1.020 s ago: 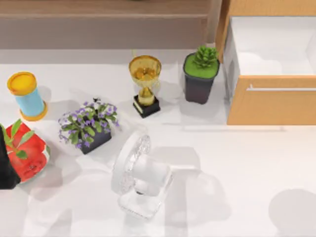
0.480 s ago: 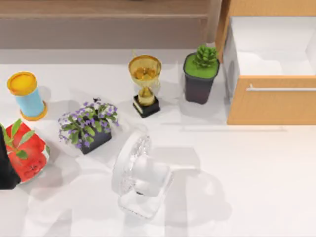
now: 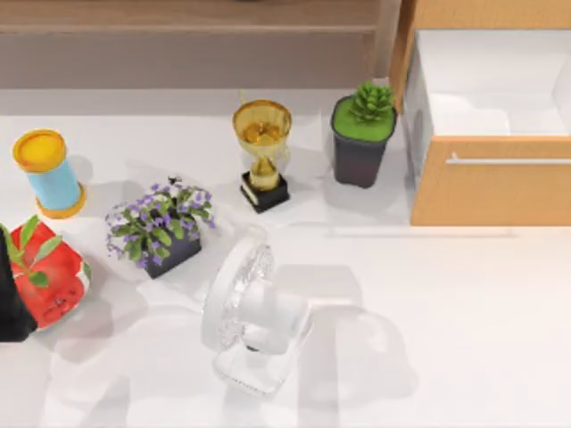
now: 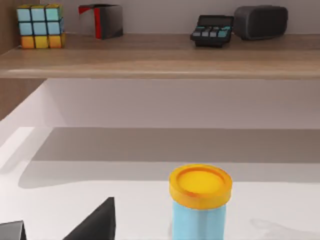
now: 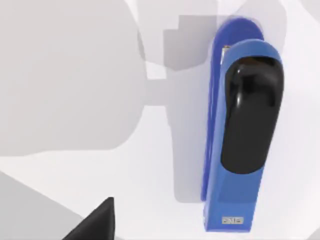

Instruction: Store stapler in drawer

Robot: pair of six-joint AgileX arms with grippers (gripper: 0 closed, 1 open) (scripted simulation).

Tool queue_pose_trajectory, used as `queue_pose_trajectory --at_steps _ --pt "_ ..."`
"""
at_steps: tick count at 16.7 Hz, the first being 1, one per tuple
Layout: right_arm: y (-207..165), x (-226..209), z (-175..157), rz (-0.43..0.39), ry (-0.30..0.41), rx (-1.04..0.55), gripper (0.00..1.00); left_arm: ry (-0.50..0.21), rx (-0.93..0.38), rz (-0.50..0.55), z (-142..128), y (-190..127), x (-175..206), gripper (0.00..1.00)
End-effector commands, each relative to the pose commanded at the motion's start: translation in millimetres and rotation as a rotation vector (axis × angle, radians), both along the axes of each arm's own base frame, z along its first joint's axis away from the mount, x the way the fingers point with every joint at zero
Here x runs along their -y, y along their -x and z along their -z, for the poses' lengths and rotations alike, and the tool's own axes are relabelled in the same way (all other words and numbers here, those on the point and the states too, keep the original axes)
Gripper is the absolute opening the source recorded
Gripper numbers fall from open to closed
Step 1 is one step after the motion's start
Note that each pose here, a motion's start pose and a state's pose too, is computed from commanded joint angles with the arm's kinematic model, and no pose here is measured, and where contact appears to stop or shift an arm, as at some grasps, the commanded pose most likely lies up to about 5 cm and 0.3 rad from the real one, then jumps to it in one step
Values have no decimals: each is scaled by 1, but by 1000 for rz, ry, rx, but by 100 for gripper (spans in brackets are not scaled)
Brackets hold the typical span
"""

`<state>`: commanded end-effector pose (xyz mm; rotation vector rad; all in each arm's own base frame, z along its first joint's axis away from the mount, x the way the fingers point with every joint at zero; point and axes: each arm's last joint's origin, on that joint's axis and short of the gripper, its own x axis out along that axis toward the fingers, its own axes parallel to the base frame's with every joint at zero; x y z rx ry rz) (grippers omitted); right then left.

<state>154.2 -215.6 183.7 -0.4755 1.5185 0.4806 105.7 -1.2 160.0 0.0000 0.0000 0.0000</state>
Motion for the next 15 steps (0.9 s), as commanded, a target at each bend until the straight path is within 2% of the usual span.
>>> queue_pose_trajectory --at_steps 7,15 --pt "0 -1 5 -1 -2 -2 100 0 0 0 0 0 0 100" --pt "0 0 68 0 2 2 100 0 0 0 0 0 0 100"
